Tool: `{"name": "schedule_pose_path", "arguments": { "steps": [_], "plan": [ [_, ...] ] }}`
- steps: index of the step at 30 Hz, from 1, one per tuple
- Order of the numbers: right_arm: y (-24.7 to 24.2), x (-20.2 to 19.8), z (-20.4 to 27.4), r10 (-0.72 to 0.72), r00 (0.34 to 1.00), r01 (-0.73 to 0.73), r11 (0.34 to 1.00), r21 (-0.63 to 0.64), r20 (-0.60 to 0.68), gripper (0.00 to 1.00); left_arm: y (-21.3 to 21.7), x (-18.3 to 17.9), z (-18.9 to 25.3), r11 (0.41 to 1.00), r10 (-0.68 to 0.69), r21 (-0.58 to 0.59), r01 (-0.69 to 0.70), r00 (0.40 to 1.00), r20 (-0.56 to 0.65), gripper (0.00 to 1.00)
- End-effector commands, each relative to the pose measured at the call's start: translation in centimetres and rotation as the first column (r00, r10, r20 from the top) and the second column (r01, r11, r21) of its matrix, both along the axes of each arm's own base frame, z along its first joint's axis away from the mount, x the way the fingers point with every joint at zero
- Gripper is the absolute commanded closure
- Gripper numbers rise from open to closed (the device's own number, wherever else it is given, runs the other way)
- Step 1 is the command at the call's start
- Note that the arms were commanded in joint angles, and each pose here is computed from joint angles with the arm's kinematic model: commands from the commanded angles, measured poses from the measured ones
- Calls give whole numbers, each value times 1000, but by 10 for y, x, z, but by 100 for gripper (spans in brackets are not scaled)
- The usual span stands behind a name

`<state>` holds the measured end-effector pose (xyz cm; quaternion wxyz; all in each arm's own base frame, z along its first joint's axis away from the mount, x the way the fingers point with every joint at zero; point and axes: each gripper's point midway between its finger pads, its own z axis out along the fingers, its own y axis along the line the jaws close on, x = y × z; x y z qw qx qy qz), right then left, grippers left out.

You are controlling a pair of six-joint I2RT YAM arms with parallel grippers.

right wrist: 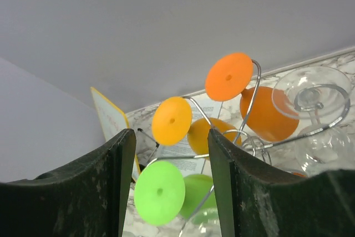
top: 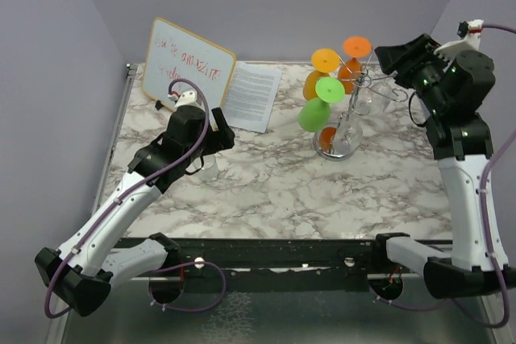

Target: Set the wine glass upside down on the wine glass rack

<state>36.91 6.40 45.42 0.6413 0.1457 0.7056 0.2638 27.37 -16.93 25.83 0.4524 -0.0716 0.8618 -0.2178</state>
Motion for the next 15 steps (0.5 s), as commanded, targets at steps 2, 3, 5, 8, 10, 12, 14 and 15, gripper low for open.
{"name": "schedule_pose_path", "arguments": {
  "steps": [2,3,5,8,10,12,14,15],
  "plan": [
    [-12,-42,-16,-37,999,38,997,-61,13,41,47,-7,-52,962,151,240,-128,985,-81,25],
    [-14,-48,-18,-48,999,49,997,-60,14,41,45,-7,-58,962,145,245,-117,984,-99,31],
    [-17,-60,-20,-66,998,66,996,-63,16,42,38,-6,-70,963,117,257,-78,984,-137,42],
    [-22,-74,-23,-90,996,91,993,-73,12,43,34,-1,-88,954,105,295,-47,977,-185,52],
    [-25,-81,-27,-98,995,98,992,-85,8,42,34,1,-99,944,110,328,-36,971,-211,55],
    [-26,-87,-30,-102,995,102,991,-88,1,42,35,3,-109,935,114,355,-24,965,-235,58],
    [-27,-93,-33,-106,994,106,990,-90,-1,42,36,4,-120,922,122,386,-13,958,-259,62],
    [-27,-95,-35,-108,994,107,990,-89,-4,42,37,4,-125,917,125,398,-7,955,-270,63]
  ]
}}
